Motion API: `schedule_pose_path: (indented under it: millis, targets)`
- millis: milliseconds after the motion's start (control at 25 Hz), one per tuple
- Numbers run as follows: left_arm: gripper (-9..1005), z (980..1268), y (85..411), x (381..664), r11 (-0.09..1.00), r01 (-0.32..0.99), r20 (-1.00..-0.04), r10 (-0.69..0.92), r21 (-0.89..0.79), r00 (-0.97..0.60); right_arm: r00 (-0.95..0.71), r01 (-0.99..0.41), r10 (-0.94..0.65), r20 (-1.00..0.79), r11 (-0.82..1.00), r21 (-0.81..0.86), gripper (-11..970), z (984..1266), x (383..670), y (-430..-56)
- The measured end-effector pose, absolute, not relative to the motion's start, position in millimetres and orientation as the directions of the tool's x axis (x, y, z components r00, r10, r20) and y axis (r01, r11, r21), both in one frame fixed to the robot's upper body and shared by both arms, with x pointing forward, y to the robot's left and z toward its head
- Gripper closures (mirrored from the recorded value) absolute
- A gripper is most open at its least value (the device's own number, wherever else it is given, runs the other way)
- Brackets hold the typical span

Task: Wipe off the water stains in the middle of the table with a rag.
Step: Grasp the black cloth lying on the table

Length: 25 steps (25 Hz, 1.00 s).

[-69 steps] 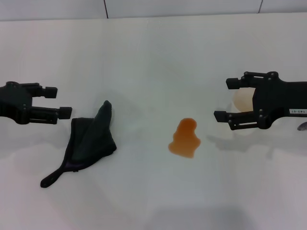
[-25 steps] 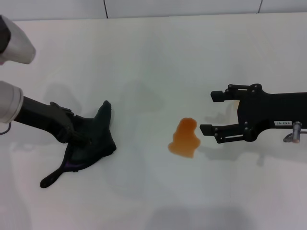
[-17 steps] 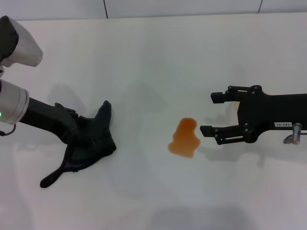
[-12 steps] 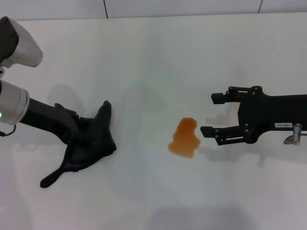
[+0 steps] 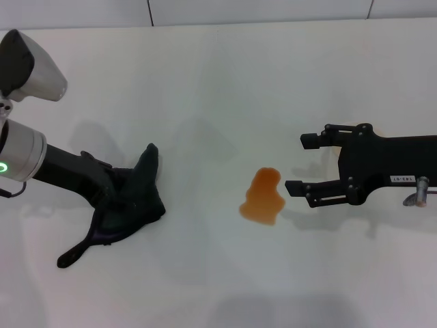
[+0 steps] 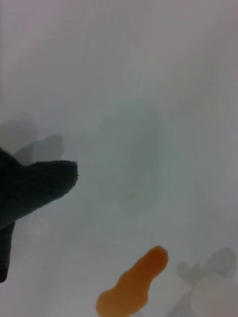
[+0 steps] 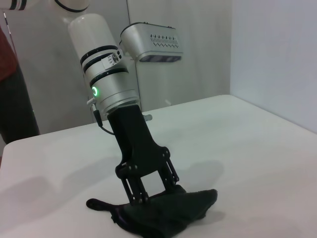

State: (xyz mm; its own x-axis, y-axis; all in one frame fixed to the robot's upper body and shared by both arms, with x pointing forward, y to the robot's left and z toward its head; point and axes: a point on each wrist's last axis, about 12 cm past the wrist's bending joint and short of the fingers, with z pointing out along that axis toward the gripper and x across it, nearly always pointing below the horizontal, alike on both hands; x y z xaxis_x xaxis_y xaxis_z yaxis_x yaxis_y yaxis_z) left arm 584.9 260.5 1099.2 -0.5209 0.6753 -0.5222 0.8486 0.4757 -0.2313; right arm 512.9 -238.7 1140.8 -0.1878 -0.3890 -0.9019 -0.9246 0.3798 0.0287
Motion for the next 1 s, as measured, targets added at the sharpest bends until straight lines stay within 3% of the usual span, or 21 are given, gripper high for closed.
schedule_pose_path:
  millis: [200,640,840,1000]
  targets:
    - [355,1098.7,259.2,585.1,0.474,0.851,-0.520,0.679,-0.228,-0.518,-0.189,-0.924,-0.389,-0.902,0.382,0.029,87,1140.5,512.8,-239.0]
    - [567,1099.7,259.8,587.4,0.488,0.845,-0.525,0.671,-0.220,-0.524,-0.191,-0.922,-0.388,-0.902,0.386,0.030,87,1140.0,512.8,-239.5]
    - [791,1099.5,259.6,587.5,0.489,0.844,-0.522,0.673,-0.219,-0.525,-0.192,-0.922,-0.388,-0.902,0.386,0.030,87,1140.0,512.9,-239.5]
    - [878,1100.4,258.6,588.5,0.486,0.846,-0.522,0.675,-0.217,-0.521,-0.191,-0.922,-0.388,-0.902,0.386,0.029,87,1140.1,513.0,-239.4]
